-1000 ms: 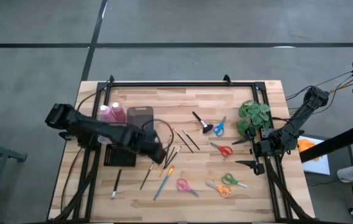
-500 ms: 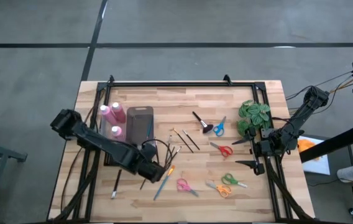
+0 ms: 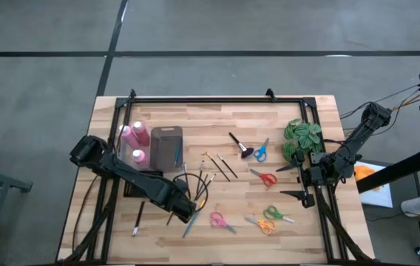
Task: Pick & Place Paint Supplies
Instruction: Put the black brush into the black bin
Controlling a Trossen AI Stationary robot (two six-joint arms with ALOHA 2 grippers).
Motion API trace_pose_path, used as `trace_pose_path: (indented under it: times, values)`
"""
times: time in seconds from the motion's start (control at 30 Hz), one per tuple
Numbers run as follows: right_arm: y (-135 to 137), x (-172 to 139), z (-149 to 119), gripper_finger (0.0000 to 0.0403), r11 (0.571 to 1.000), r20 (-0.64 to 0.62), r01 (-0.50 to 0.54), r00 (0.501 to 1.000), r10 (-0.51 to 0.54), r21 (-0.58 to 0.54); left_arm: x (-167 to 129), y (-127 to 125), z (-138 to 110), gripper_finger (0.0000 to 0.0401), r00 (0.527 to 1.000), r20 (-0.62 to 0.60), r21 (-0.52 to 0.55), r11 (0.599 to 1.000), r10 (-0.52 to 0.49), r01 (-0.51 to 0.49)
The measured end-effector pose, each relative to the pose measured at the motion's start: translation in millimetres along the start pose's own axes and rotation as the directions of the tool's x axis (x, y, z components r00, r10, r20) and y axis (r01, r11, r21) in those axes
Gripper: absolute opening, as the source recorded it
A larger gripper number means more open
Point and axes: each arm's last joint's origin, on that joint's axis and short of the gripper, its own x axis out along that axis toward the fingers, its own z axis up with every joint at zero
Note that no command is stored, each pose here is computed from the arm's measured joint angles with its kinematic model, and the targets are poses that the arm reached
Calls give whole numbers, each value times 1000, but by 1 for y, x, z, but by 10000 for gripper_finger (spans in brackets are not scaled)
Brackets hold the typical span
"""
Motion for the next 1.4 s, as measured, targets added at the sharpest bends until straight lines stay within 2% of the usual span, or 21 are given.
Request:
trace_pose_path:
  times: [0.47,0.97,1.1,1.4]
  values:
    - [0,0,0,341,1000,0,0,1000,0,1,33,10,-4,170,999,1,11,999,-43,43]
    - [0,0,0,341,1000,0,0,1000,0,1,36,14,-4,165,999,-8,11,999,-32,32]
    - [0,0,0,341,1000,0,0,1000,0,0,36,14,-4,138,999,-8,11,999,-32,32]
    - [0,0,0,341,1000,0,0,1000,0,0,37,14,-4,34,999,-8,10,999,-31,31]
